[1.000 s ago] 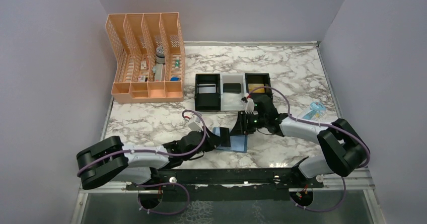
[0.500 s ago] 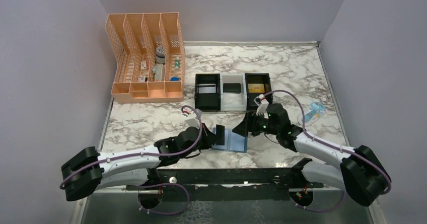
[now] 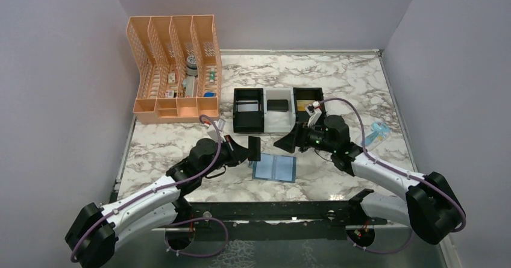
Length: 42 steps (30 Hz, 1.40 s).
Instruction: Take the credit cards out of the card holder
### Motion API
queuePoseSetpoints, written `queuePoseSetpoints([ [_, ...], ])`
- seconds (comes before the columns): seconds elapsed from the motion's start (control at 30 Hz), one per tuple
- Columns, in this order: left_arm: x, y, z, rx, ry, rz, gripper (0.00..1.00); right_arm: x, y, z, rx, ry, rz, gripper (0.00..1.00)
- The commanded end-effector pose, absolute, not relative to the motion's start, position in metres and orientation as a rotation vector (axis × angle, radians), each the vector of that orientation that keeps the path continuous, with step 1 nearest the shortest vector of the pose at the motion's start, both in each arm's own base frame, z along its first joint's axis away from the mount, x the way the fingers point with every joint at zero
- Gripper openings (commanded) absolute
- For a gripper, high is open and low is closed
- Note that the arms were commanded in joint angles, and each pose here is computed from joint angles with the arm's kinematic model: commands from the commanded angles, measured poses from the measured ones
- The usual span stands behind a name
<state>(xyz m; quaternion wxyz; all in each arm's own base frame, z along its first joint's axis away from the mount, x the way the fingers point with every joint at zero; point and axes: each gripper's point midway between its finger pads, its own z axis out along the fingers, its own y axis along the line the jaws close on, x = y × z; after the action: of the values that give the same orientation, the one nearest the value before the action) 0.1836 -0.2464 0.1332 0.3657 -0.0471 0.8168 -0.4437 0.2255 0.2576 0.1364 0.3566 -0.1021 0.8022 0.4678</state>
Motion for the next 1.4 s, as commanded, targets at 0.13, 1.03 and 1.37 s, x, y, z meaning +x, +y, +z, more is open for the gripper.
queuePoseSetpoints([
  [0.13,0.181,-0.268,0.159,-0.018,2.015,-1.420,0.00,0.222,0.284,0.182,-0.273,1.929,1.487,0.74],
  [1.03,0.201,-0.272,0.218,-0.034,1.813,-1.619,0.00,0.219,0.283,0.193,-0.369,1.851,1.809,0.54],
  [1.37,0.201,-0.274,0.218,-0.073,1.798,-1.670,0.00,0.216,0.288,0.208,-0.430,1.815,1.864,0.46],
])
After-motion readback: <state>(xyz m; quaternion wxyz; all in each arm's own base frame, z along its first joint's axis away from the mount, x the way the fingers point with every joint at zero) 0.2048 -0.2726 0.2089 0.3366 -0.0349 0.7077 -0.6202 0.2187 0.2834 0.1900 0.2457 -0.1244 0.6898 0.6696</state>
